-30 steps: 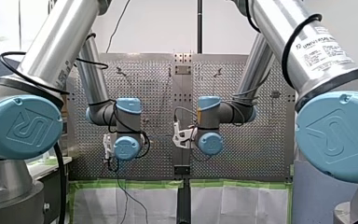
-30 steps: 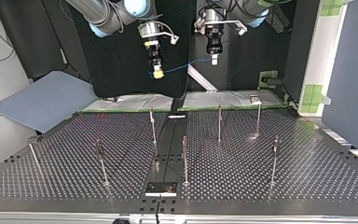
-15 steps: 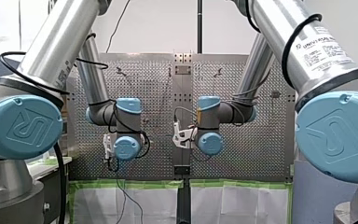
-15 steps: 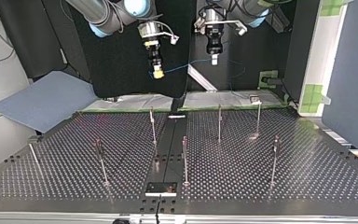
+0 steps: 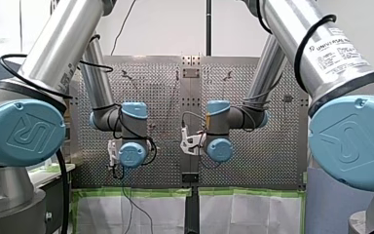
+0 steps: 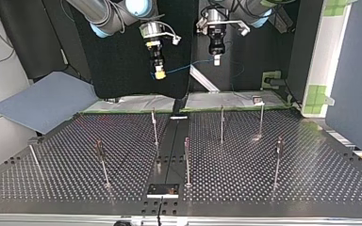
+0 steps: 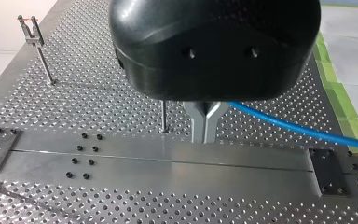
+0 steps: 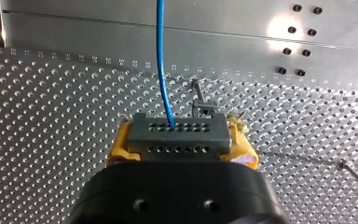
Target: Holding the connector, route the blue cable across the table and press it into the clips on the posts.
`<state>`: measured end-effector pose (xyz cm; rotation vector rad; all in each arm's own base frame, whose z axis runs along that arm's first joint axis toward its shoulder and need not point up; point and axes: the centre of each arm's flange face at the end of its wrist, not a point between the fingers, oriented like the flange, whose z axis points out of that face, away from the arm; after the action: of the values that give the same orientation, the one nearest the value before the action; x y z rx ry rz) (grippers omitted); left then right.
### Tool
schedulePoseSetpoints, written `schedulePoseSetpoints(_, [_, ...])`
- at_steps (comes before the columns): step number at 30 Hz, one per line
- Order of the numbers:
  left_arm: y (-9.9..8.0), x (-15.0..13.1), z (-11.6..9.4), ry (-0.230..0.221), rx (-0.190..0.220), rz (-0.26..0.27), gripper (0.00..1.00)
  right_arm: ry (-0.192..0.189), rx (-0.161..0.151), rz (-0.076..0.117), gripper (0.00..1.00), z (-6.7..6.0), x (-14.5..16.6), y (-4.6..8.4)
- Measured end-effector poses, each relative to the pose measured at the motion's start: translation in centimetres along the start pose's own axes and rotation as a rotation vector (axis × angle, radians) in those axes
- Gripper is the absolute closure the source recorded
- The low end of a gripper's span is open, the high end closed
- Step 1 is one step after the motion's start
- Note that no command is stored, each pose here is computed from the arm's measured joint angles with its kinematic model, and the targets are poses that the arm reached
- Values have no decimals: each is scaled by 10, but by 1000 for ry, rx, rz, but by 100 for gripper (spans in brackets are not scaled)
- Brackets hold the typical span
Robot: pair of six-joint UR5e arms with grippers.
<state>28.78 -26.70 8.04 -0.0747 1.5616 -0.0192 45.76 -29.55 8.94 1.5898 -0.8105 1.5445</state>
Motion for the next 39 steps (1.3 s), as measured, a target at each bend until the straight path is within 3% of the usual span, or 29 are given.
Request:
schedulePoseSetpoints(33, [-1, -1, -1, -1, 5, -2, 100, 0, 2, 0, 100, 0, 1, -1])
schedulePoseSetpoints(36, [4, -2, -2, 5, -14, 11, 100, -9, 1, -9, 100, 0, -2, -4])
schedulePoseSetpoints(39, [17, -4, -7, 24, -47, 36, 100, -42, 1, -23, 100, 0, -13, -6])
